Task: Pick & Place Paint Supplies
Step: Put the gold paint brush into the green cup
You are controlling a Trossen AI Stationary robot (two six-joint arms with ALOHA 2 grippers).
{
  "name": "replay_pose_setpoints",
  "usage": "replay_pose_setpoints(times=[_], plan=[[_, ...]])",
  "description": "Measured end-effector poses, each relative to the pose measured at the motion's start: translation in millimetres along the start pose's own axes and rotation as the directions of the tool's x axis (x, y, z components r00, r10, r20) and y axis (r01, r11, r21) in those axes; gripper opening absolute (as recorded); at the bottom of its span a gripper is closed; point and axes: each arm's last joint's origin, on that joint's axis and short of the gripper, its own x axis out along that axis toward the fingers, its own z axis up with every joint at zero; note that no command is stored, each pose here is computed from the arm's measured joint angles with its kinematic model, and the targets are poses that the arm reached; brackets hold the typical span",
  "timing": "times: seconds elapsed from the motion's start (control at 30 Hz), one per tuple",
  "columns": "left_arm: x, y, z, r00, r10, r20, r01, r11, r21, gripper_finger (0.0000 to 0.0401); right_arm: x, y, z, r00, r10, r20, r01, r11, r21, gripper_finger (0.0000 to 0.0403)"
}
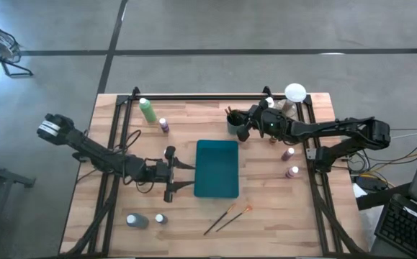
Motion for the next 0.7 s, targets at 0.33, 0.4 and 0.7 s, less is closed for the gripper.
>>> replay_pose_setpoints(times=[0.33,0.4,0.7], plan=[[0.4,-0.1,1.5,1.000,0.000,0.009,0.000,1.000,0.001,0.0225,-0.1,-1.0,-2.9,1.000,0.003,-0.012,-0.003,0.999,0.034,0.0008],[0.9,-0.2,2.7,1.000,0.000,0.013,0.000,1.000,0.000,0.0225,0.2,-1.9,-3.0,1.000,0.000,-0.012,0.000,0.999,0.036,0.0008],[1.0,-0.3,3.0,1.000,0.000,0.014,0.000,1.000,0.002,0.0225,0.9,-4.8,-3.8,1.000,-0.017,-0.020,0.018,0.998,0.052,0.0023]])
